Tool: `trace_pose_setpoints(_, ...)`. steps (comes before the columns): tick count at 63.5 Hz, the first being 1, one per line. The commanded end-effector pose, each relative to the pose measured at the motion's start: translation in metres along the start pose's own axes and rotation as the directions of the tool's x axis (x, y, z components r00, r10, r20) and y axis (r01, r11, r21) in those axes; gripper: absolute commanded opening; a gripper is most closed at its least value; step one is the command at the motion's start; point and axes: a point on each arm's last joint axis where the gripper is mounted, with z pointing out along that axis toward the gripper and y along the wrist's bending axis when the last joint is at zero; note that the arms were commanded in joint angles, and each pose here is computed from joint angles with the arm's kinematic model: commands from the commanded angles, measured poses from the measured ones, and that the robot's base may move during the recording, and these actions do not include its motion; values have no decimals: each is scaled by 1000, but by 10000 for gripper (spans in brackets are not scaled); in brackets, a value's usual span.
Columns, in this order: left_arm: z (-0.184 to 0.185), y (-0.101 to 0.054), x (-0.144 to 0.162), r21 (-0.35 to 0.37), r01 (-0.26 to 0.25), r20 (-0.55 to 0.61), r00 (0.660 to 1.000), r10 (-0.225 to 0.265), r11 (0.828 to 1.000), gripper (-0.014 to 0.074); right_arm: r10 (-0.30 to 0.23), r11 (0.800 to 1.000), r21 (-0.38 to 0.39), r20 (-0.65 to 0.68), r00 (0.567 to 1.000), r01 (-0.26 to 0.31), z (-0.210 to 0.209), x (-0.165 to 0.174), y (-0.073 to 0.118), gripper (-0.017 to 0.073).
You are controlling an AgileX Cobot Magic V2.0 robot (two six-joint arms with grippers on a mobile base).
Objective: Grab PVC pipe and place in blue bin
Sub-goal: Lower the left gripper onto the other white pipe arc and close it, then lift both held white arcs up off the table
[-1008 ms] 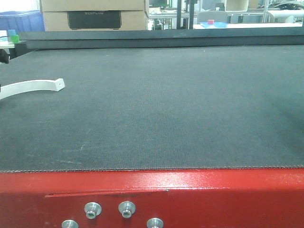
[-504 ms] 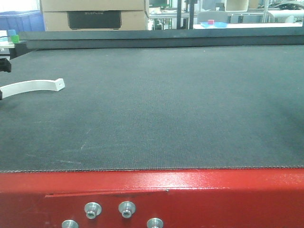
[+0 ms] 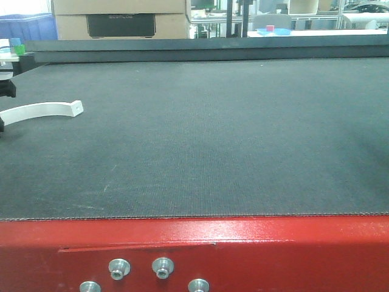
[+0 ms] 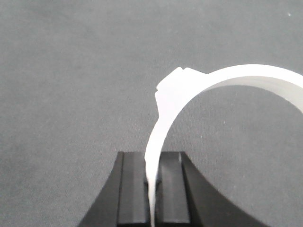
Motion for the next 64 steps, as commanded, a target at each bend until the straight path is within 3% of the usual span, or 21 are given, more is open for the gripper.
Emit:
trace_pose_setpoints(1, 2, 1, -3, -3, 1, 29, 1000, -1, 1000, 211, -4, 1000, 6, 47, 999, 4, -4, -5, 0, -169)
trace_pose_setpoints(10, 2, 1, -3, -3, 1, 29, 1000, -1, 1000, 126, -4, 1000, 6, 49, 999, 4, -4, -5, 0, -169)
trace_pose_setpoints(22, 2, 1, -3, -4, -1, 29, 1000, 1, 1000, -108, -4, 1000, 6, 49, 999, 4, -4, -5, 0, -169)
trace_pose_setpoints(43, -2, 0, -4, -7, -27, 25, 999, 27, 1000, -111, 20, 1000, -9, 65, 998, -20, -8, -6, 1, -169)
trace_pose_setpoints(64, -54, -6, -27, 10, -37, 158, 987, 35, 999, -111, 11, 1000, -3, 196, 980, -11, -44, -12, 4, -169)
